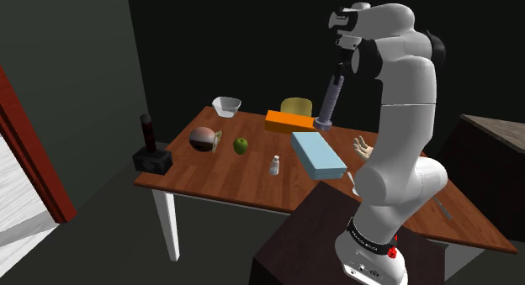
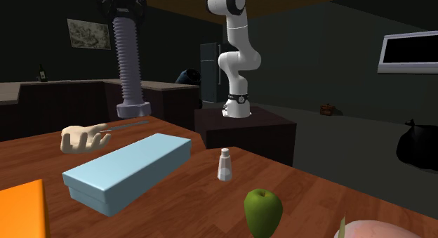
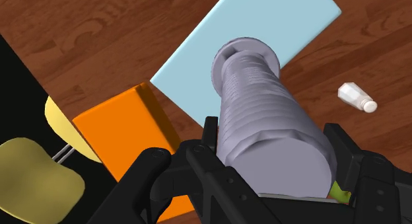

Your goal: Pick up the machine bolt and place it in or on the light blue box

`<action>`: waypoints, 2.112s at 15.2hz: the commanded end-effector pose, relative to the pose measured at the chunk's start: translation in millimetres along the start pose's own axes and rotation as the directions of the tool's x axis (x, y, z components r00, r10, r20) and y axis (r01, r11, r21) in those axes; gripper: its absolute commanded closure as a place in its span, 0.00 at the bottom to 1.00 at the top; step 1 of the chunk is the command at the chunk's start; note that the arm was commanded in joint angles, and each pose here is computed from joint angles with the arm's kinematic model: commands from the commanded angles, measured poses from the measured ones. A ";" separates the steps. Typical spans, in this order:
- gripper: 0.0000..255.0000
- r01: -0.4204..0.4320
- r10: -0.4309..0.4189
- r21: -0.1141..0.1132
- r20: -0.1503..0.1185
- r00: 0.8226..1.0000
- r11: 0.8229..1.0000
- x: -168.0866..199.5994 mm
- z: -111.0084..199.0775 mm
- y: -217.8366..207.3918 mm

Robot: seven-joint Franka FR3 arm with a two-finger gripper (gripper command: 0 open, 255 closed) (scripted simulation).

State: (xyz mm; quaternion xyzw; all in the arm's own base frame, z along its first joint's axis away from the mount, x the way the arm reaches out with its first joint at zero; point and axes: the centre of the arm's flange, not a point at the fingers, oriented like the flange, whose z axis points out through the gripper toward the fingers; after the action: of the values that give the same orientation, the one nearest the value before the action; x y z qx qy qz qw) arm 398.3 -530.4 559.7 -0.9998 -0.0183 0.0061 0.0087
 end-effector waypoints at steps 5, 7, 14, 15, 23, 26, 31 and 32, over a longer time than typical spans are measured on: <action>1.00 0.000 0.000 -0.002 -0.001 1.000 1.000 1.3 31.5 0.9; 1.00 0.000 0.000 -0.002 -0.001 1.000 1.000 1.4 42.1 1.1; 1.00 0.000 0.000 -0.002 -0.001 1.000 1.000 1.9 79.0 1.7; 1.00 0.000 0.000 -0.002 -0.001 1.000 1.000 1.9 84.3 1.8; 1.00 0.000 0.000 -0.002 -0.001 1.000 1.000 2.5 128.3 2.6; 1.00 0.000 0.000 -0.002 -0.001 1.000 1.000 2.5 128.3 2.6; 0.00 0.000 0.000 -0.002 -0.001 1.000 1.000 2.5 128.2 2.7; 0.00 0.000 0.000 -0.002 -0.001 1.000 1.000 2.5 128.3 2.5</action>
State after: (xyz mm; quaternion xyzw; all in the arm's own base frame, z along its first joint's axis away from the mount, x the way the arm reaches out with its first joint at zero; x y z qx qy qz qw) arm 399.3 -530.6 431.1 -0.9998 -0.0183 0.0056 0.0079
